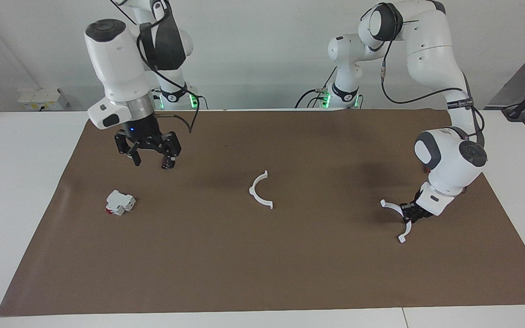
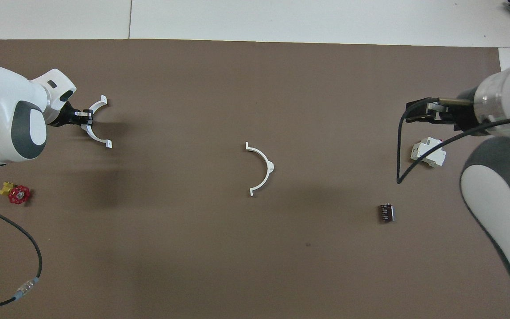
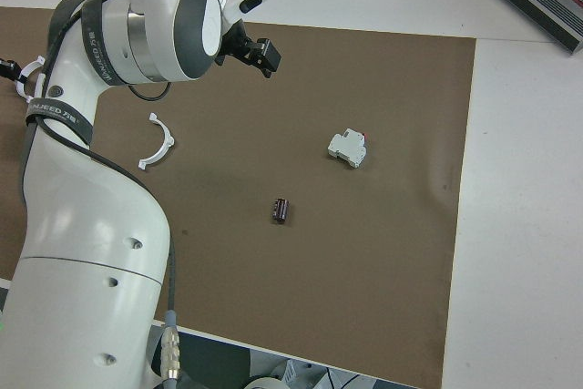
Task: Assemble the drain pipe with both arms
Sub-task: 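Withdraw the right gripper while the left gripper lifts its clamp half, then carry the held clamp half with the left gripper toward the placed half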
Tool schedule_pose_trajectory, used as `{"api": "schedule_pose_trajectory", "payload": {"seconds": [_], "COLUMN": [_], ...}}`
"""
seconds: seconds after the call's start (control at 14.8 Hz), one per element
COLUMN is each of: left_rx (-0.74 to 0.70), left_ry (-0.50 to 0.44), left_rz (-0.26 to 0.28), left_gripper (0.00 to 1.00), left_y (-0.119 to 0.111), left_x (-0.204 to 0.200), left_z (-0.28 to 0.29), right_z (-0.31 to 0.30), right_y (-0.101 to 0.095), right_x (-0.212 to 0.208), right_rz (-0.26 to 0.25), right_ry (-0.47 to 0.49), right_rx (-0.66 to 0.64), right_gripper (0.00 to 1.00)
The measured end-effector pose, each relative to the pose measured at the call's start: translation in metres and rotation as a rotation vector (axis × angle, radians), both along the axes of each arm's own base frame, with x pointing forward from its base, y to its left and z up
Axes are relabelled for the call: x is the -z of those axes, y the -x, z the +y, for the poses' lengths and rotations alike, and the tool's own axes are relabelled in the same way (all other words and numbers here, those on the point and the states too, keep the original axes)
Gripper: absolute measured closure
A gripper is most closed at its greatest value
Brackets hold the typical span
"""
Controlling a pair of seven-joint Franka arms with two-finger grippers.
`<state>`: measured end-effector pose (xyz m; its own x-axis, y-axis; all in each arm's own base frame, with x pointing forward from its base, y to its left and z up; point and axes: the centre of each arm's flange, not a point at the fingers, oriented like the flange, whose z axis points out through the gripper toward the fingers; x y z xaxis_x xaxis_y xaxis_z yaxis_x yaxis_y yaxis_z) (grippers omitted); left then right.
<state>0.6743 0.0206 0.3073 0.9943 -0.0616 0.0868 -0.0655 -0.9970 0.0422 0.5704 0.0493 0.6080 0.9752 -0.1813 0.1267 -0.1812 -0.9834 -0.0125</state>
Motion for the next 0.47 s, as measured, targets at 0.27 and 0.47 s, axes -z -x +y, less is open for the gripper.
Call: {"api": "schedule_pose_trajectory", "payload": {"seconds": [0.27, 0.47], "left_rx": [0.064, 0.161], "left_ry": [0.001, -0.028], "left_rz": [-0.017, -0.022], "left_gripper": [0.79, 0.79], "left_y": [0.000, 0.003], "left_x": [-0.011, -0.014], "left_z": [-0.042, -0.090], "right_z": [-0.051, -0.092], "right_y": [0.025, 0.033], "right_x": [-0.030, -0.032], "right_rz": [0.056, 0.101], "right_ry": [0.009, 0.004], "right_rx": [-0.011, -0.016], "right_gripper": [0.00, 0.00]}}
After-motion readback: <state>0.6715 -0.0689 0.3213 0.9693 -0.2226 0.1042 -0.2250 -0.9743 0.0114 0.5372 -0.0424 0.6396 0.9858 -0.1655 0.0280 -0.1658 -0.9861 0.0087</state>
